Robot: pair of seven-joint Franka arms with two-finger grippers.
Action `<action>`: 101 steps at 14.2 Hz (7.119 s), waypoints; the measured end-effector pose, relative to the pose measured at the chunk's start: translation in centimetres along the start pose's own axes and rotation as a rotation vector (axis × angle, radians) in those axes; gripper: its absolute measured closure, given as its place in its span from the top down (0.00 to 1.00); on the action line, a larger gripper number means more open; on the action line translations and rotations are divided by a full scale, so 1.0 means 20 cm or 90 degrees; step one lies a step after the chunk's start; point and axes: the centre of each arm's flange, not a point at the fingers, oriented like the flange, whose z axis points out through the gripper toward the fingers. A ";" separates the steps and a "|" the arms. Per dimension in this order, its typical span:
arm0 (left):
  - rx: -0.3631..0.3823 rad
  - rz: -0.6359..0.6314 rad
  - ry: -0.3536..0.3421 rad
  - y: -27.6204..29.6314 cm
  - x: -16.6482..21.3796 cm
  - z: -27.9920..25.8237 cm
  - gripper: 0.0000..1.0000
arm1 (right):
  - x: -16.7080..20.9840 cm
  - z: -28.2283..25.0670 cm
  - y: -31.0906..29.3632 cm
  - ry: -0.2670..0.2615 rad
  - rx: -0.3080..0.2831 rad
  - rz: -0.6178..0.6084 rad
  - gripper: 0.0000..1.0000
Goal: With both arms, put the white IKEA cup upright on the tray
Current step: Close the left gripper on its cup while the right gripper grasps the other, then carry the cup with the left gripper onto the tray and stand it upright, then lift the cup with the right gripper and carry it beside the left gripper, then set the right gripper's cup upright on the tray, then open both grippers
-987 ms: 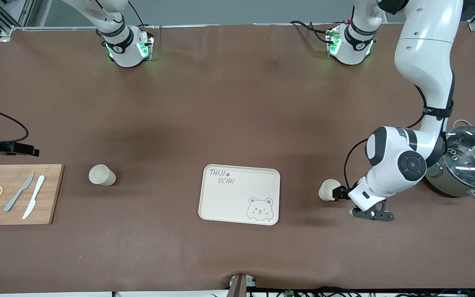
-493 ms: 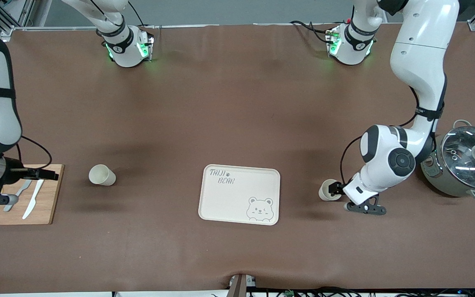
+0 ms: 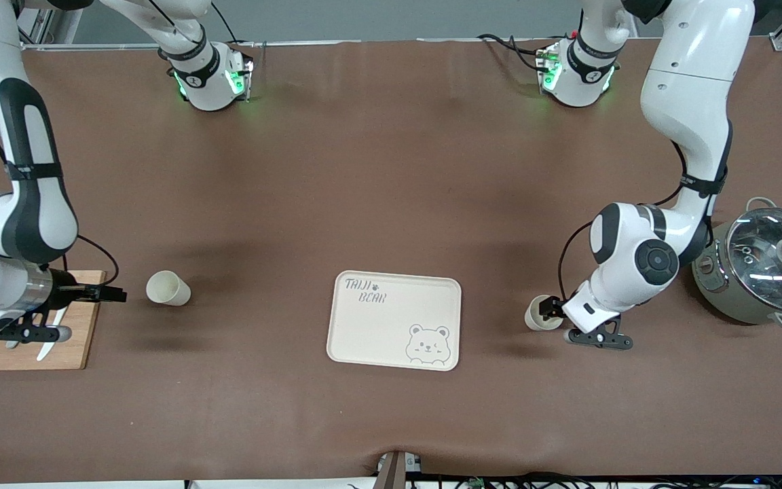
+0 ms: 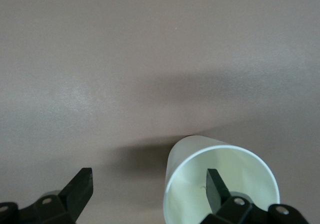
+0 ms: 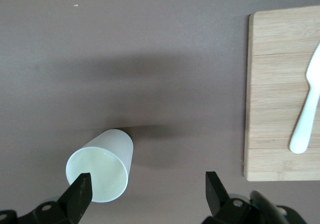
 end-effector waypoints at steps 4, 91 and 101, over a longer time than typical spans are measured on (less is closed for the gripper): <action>-0.002 0.002 0.000 0.07 0.00 0.00 1.00 | -0.03 0.13 -0.02 0.011 -0.001 -0.003 1.00; 0.045 -0.143 0.046 1.45 -0.18 -0.03 0.03 | -0.28 0.35 -2.47 0.115 0.099 0.384 0.04; 0.043 -0.132 0.059 1.38 -0.11 -0.02 0.03 | -0.30 0.55 -2.55 0.145 0.095 0.374 0.04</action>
